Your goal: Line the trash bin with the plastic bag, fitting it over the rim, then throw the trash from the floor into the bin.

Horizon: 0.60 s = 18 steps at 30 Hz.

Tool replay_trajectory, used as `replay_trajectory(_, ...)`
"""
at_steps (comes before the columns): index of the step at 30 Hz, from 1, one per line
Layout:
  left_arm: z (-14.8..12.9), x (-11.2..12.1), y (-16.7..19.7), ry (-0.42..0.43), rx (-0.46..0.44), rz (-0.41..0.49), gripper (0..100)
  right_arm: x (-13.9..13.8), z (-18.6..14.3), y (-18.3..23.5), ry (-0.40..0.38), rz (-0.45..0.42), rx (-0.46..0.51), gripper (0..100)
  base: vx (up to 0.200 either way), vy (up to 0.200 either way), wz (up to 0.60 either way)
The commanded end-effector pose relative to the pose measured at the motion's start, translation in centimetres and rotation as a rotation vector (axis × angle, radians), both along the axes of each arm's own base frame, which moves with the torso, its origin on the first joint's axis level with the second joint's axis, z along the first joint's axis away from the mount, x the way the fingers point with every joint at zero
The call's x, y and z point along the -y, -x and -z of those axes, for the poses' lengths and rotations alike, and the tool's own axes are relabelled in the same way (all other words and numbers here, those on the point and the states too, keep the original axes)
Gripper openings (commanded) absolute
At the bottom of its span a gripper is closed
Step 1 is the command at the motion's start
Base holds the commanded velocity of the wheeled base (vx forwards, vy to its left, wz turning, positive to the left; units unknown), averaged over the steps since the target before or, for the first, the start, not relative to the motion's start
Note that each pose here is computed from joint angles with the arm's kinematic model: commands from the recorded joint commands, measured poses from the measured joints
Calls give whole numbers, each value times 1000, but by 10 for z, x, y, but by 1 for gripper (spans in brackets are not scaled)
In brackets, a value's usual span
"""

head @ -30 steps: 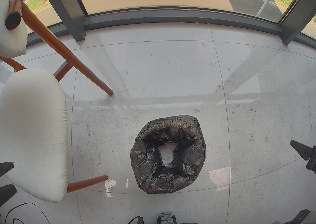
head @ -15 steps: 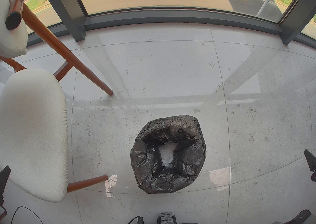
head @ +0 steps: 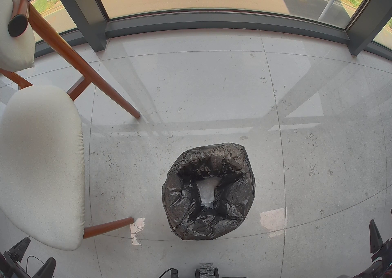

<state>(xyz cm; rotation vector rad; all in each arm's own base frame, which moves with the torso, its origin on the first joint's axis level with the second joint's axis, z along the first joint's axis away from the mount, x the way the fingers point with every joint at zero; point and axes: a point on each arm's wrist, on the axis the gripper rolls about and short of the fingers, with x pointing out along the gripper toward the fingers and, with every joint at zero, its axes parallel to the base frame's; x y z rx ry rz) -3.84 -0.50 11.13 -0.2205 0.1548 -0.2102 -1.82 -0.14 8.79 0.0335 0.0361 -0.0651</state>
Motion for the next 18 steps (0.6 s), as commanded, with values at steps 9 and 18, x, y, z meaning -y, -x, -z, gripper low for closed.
replay_trajectory(9, 29, -5, -13, -215, 165, -184, 100, -1, 12, 5, 26, -62, 36, 100, 0, 0, 0)
replay_trajectory(18, 32, -3, -15, -215, 192, -112, 100, -1, 12, 5, 32, -53, 36, 100, 0, 0, 0)
